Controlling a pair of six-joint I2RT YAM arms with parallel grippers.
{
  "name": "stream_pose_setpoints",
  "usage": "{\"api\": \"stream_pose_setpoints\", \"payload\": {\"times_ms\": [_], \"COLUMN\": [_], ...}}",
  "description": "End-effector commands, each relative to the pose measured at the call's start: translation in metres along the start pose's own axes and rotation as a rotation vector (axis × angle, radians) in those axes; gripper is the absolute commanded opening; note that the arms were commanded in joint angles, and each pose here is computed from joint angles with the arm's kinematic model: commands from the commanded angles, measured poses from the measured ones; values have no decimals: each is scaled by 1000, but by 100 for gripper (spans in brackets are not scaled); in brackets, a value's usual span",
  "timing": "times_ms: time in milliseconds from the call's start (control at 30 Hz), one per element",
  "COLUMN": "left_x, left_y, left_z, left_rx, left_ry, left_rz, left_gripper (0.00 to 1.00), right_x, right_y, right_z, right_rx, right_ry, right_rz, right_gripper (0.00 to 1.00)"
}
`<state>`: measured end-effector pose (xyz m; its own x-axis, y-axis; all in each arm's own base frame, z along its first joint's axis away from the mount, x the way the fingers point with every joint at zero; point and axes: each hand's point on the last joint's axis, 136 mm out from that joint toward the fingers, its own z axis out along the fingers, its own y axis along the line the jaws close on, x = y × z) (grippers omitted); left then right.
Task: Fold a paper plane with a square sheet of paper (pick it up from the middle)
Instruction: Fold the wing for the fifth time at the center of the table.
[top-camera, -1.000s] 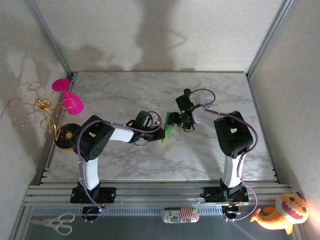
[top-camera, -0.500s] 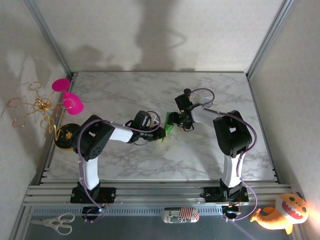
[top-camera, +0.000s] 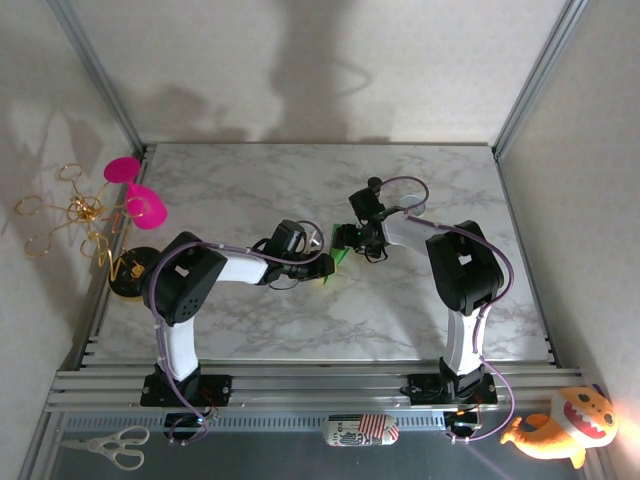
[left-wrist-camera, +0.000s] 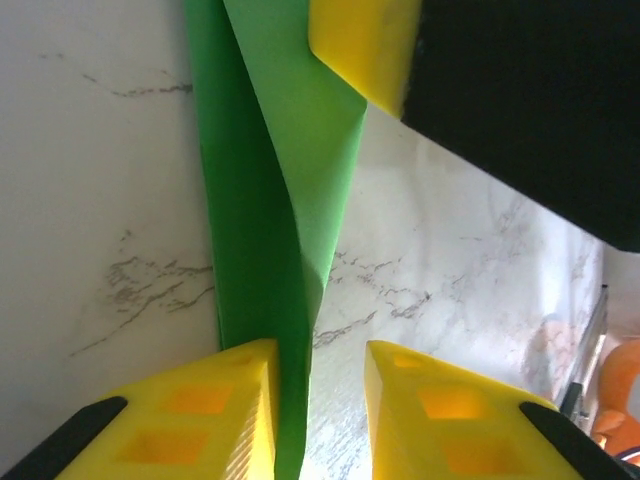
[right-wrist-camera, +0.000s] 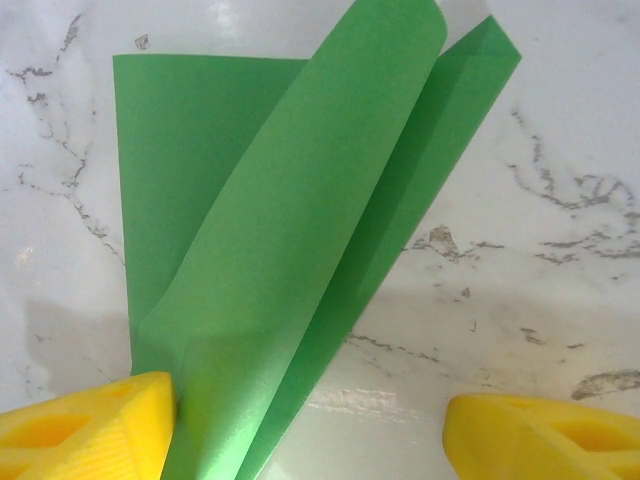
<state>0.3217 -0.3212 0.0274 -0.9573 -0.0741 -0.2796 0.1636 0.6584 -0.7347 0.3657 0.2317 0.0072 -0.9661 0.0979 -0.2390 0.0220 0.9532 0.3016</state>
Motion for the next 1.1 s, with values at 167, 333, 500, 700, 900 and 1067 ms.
{"api": "stream_pose_setpoints", "payload": {"times_ms": [167,333,500,700,900,1067], "left_x": [-6,-6,-3,-1,-1,0], "left_y": [43,38,44,50,48,46], "left_z": [-10,-11,-7,-4,-2,-1], "left_rx": [-285,-292,-318,-347,-313,-275], "left_ry": [-45,-46,-31,-11,3,9], "left_rz": [72,95,109,117,68,14], "left_gripper": [29,27,24,14,3,3], "right_x": [73,73,73,73,57,32], "right_y": [-75,-75,-74,-73,-57,-28], "right_z": [77,77,78,78,68,44], "right_rx": [202,199,195,187,112,-42], "right_ry": [203,204,208,212,189,128], "right_rz": [21,22,21,19,1,-66], "right_gripper": [78,78,78,78,78,79]}}
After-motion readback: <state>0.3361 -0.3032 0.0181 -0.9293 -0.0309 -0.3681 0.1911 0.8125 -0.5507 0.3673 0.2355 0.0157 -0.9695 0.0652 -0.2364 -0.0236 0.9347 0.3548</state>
